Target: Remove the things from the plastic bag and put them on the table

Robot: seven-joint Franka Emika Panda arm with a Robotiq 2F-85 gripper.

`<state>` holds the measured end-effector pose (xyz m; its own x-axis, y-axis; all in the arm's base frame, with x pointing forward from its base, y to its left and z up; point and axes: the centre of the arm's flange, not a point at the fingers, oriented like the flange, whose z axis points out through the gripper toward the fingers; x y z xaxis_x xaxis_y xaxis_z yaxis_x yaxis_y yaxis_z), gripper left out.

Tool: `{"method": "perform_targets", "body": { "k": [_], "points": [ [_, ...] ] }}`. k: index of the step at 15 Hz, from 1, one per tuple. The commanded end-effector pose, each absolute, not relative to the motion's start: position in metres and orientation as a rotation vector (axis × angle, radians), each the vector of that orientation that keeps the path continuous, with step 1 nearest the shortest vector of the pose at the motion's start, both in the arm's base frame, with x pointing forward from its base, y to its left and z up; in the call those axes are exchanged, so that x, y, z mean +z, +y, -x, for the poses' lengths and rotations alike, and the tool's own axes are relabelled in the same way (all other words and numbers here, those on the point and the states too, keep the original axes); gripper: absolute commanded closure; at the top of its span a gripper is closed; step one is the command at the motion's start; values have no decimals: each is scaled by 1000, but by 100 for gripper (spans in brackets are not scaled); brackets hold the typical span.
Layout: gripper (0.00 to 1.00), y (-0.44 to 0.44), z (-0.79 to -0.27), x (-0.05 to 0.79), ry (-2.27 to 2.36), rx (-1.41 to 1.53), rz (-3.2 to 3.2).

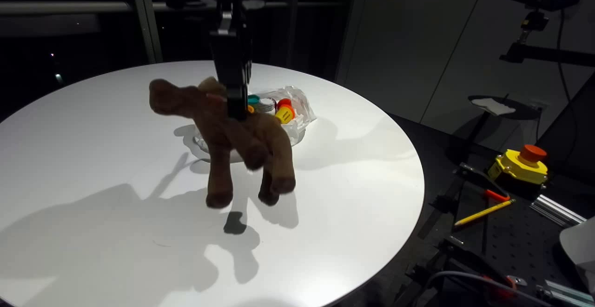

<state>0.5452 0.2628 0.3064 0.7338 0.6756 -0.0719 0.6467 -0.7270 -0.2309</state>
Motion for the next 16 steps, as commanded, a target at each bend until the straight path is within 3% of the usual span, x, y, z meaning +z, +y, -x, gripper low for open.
{"method": "perform_targets", "body": {
  "k": [1, 4, 5, 8, 14, 16],
  "points": [
    [91, 284, -521, 266, -1127, 251, 2683],
    [86, 294, -512, 250, -1184, 210, 2694],
    [63, 293, -512, 251, -1191, 174, 2708],
    [52, 285, -524, 267, -1208, 11, 2763],
    [2, 232, -575, 286, -1153, -149, 3029],
    [0, 215, -590, 274, -1054, -128, 3107]
  ]
}}
